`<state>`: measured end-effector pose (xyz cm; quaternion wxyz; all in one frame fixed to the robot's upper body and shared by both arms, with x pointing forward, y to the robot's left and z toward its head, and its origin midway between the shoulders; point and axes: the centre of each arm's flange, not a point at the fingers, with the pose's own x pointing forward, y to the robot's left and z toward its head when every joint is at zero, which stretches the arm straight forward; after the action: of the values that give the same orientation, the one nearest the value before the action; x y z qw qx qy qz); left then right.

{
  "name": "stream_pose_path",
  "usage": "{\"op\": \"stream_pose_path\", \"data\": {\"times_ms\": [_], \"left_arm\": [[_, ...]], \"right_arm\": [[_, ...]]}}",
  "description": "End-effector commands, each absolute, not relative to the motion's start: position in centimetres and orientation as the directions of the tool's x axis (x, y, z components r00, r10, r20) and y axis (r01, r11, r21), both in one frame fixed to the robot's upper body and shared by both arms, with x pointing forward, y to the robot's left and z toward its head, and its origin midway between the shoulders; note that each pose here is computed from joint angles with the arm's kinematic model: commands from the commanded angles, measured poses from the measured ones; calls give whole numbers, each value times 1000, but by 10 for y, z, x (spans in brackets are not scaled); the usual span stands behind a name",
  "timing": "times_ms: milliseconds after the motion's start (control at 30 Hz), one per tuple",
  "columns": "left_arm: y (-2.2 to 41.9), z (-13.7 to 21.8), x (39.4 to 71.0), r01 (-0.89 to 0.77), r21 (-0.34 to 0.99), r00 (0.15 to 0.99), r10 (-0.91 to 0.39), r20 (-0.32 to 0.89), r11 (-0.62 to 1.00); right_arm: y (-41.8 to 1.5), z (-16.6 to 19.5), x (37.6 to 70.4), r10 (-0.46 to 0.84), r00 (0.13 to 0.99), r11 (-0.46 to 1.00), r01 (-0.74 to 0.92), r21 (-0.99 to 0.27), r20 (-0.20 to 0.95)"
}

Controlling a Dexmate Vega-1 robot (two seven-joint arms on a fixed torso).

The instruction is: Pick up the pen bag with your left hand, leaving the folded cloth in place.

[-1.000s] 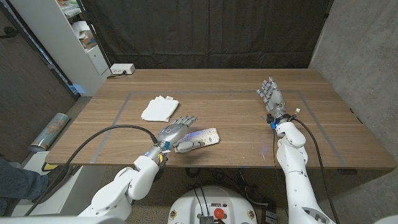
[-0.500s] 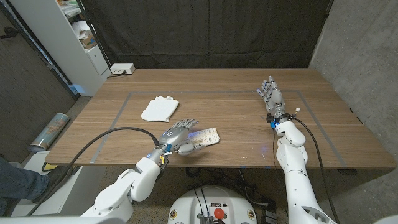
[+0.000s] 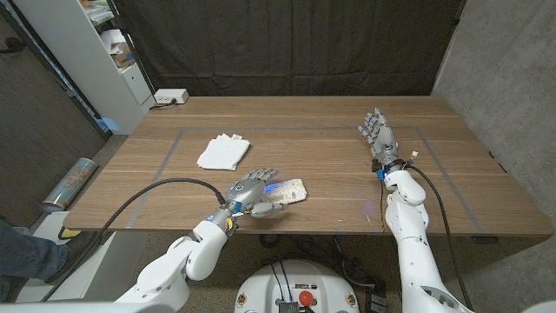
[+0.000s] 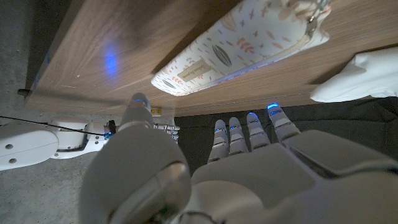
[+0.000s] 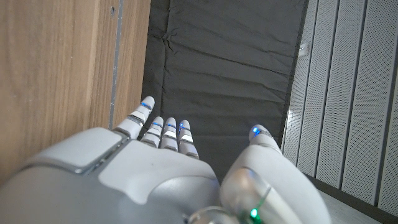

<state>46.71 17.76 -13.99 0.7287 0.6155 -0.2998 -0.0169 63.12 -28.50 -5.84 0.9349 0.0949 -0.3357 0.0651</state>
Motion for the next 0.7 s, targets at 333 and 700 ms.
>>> {"op": "stream_pose_path", "data": {"times_ms": [333,700], "left_arm": [[172,-150,475,-304,916,835,-391,388,261],[167,-157,476,-287,919,839,-391,378,272]], "right_arm": [[-290,-63,635,52,771,972,-184,144,635],[-292,-66,635,54,773,972,-186,145,632]]}}
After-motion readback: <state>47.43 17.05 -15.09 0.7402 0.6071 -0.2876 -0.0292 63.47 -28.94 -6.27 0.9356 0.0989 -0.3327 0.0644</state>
